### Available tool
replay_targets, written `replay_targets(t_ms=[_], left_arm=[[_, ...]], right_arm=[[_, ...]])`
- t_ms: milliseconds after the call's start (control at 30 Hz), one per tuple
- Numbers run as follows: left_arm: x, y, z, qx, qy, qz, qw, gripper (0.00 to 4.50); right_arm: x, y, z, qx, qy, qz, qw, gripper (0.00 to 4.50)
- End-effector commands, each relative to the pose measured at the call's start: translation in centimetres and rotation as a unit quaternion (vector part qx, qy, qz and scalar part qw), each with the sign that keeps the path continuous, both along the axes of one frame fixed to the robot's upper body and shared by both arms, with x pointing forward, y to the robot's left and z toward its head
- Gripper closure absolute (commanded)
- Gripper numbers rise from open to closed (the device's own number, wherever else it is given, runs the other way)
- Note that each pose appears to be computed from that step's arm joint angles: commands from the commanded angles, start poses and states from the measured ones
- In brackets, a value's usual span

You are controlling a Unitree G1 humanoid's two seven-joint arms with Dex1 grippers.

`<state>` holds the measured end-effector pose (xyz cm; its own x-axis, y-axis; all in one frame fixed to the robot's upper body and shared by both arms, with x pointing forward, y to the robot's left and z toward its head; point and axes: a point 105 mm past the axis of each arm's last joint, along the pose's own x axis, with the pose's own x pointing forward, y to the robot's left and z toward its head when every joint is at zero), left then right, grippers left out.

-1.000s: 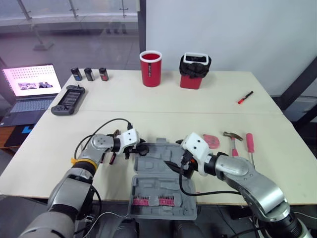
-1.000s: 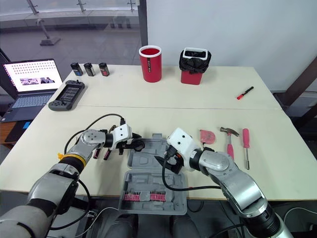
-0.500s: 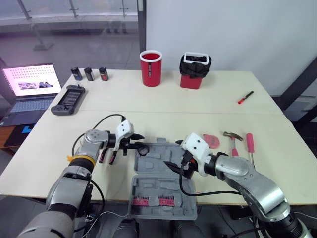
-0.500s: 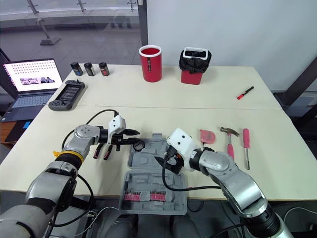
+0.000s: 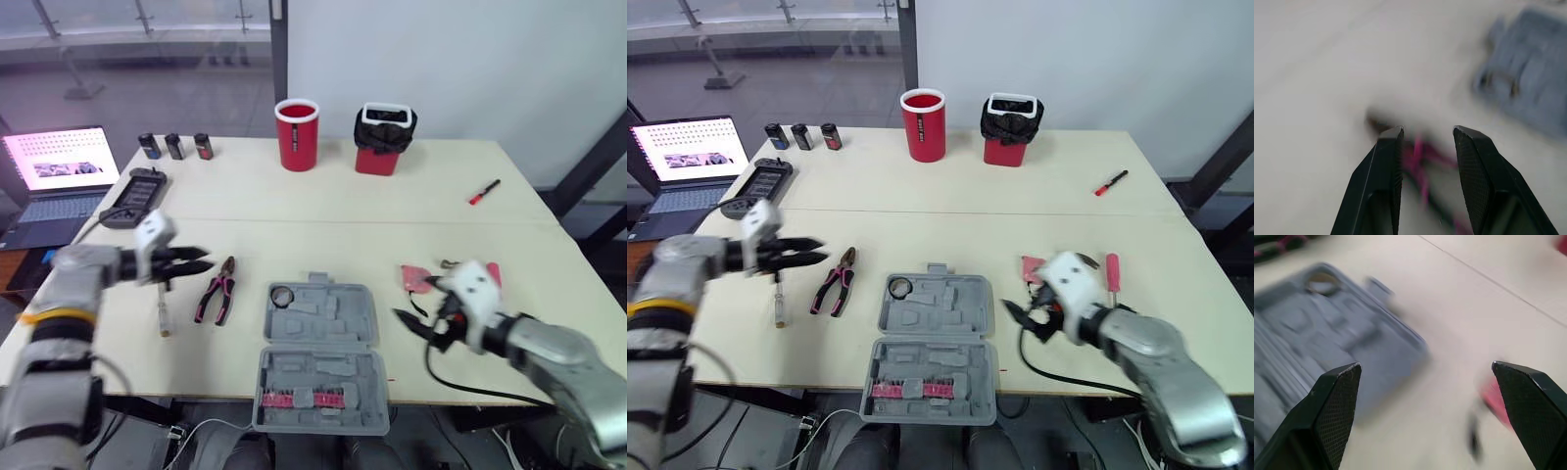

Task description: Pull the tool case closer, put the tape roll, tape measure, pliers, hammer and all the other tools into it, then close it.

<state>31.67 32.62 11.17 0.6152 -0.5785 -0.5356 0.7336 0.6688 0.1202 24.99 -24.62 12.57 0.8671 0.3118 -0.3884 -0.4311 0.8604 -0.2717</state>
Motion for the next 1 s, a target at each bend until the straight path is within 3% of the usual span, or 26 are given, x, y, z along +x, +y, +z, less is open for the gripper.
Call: replay_targets(t_ms=[33,167,200,333,500,833,1000], left_arm=[[-3.3,4.6,0.2,0.056,-0.006,0.057,0.997,2.04],[-7.0,8.9,-0.2,0.056,-0.015,0.155,0.986,0.15],[-8.0,10.1,-0.2,0.058,-0.023,0.184,0.981,0.03],[-11.0,12.0,-1.0,0.074,-0.022,0.225,0.971,0.03],[-12.1,12.1,-1.3,0.074,-0.022,0.231,0.97,0.03],[-11.2,9.6,-2.3,0.054,-0.022,0.195,0.979,0.03],[-8.0,4.0,-1.4,0.011,-0.068,0.116,0.991,0.03]], right_arm=[[-1.1,-3.9,1.8,-0.039,-0.032,-0.042,0.998,0.0],[-2.9,-6.3,2.2,-0.056,-0.026,-0.067,0.996,0.0],[-3.6,-7.0,2.2,-0.06,-0.021,-0.074,0.995,0.0],[-5.4,-9.0,1.9,-0.064,-0.002,-0.085,0.994,0.0],[-5.3,-9.6,1.9,-0.06,-0.005,-0.081,0.995,0.0],[-4.8,-7.0,1.6,-0.047,0.006,-0.042,0.998,0.0],[-4.8,-1.8,0.8,-0.005,0.029,0.008,1.0,0.0]])
